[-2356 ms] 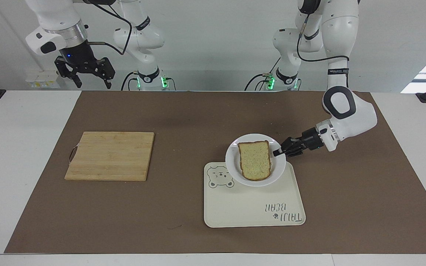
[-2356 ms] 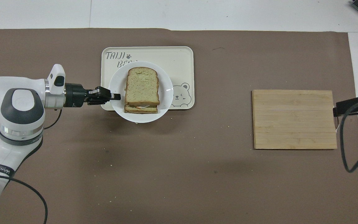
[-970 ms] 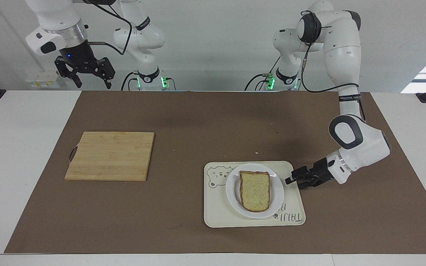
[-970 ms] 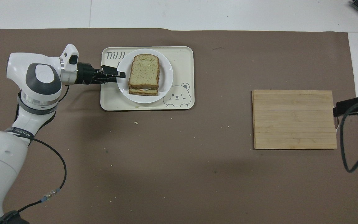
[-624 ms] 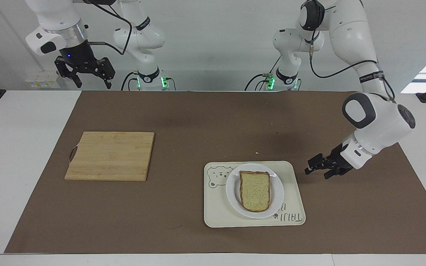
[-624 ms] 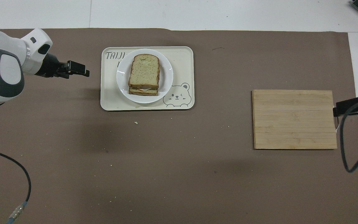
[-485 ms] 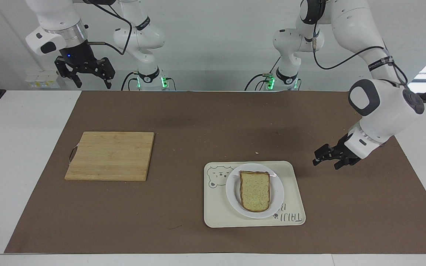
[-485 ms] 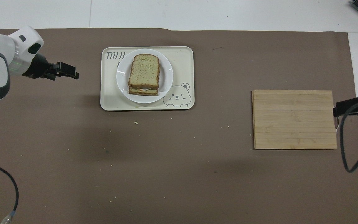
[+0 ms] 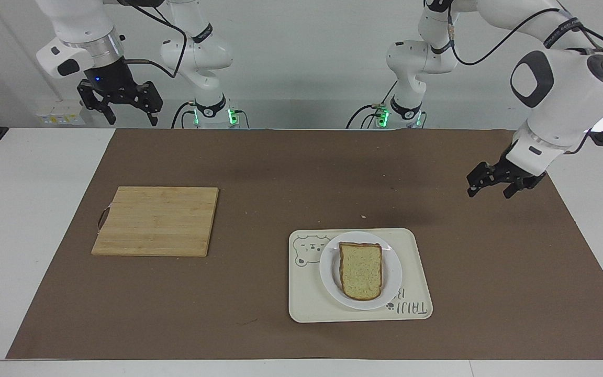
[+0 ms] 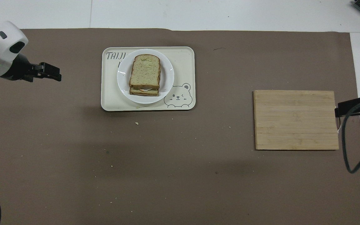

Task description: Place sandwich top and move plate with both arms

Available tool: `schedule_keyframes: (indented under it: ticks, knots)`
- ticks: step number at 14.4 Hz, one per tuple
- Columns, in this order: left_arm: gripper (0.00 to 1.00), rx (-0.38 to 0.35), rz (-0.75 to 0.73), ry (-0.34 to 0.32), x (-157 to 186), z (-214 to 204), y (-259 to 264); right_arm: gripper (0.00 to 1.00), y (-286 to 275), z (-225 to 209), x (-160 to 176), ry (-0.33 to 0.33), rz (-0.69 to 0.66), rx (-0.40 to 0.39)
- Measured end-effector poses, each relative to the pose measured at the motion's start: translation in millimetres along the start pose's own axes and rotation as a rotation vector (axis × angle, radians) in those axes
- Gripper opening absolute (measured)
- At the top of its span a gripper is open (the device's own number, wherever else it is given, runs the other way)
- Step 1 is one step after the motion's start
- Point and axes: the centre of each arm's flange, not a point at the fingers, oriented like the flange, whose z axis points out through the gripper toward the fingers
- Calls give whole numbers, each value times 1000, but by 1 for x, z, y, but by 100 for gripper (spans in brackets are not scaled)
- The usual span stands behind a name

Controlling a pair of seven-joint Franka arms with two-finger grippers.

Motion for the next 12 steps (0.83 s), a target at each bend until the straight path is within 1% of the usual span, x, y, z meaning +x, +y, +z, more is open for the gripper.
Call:
schedule_keyframes:
  ticks: [2,4,6,9,12]
  knots:
    - [100,65,11,-38,-17,-26,-3,100,0,0,0,0,0,0]
    - [100,96,21,-62,-28,-42,1,100,0,0,0,0,0,0]
    - [100,101,24,-66,-30,-48,3,100,1,0,0,0,1,0]
    - [100,97,29,-50,-31,-56,7,100,1,0,0,0,2,0]
    - [100,57,24,-34,-32,-60,10,100,1,0,0,3,2,0]
